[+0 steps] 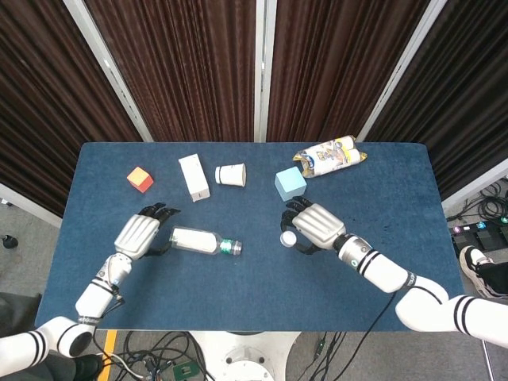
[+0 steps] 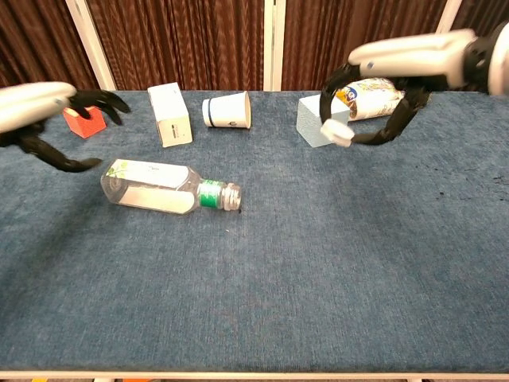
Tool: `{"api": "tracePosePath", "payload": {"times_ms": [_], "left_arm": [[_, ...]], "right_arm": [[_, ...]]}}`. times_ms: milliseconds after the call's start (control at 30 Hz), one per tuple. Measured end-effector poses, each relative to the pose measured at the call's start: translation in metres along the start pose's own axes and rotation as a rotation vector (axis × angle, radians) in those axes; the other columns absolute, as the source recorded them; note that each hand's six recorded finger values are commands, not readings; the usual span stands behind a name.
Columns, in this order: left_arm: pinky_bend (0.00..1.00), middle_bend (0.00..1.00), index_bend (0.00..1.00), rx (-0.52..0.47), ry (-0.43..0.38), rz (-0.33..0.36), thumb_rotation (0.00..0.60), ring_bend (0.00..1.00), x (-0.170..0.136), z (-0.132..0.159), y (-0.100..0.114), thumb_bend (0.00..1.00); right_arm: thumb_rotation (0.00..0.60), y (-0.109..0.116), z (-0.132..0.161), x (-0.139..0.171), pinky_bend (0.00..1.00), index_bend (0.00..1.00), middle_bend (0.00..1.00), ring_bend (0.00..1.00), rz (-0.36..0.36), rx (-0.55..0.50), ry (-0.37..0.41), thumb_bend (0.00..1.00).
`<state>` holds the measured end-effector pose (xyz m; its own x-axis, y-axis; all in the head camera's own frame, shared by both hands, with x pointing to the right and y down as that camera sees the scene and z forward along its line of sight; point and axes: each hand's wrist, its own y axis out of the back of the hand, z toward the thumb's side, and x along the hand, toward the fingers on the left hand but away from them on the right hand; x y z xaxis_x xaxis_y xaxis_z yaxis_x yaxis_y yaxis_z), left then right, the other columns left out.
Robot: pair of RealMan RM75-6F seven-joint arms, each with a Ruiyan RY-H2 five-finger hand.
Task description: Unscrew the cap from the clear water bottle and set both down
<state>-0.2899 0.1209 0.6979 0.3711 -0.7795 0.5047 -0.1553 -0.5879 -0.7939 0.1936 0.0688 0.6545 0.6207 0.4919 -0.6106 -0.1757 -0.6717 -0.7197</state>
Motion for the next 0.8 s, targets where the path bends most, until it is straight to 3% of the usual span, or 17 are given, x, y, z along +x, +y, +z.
{"api": "tracePosePath", "payload": {"times_ms": [333,467,600,800], "left_arm": [[0.19,0.20,0.16,-0.023,0.071,0.089,0.600,0.10,-0.032,-0.025,0.026,0.31],[0.19,0.20,0.16,-0.031,0.069,0.100,0.600,0.09,-0.036,-0.025,0.029,0.31],[0.19,0.20,0.17,-0.031,0.075,0.103,0.600,0.09,-0.037,-0.028,0.031,0.30],[0.19,0.21,0.19,0.000,0.148,0.166,0.600,0.10,-0.048,-0.051,0.054,0.30]], "right_arm": [[0.600,-0.058,0.013,-0.033,0.01,0.30,0.15,0.02,0.074,0.094,0.006,0.40],[0.600,-0.073,0.010,-0.034,0.00,0.13,0.11,0.00,0.098,0.113,-0.005,0.40],[0.600,-0.069,0.005,-0.030,0.00,0.00,0.10,0.00,0.079,0.094,-0.025,0.40],[0.600,-0.040,-0.030,-0.005,0.00,0.00,0.08,0.00,-0.056,0.028,-0.130,0.40]]}}
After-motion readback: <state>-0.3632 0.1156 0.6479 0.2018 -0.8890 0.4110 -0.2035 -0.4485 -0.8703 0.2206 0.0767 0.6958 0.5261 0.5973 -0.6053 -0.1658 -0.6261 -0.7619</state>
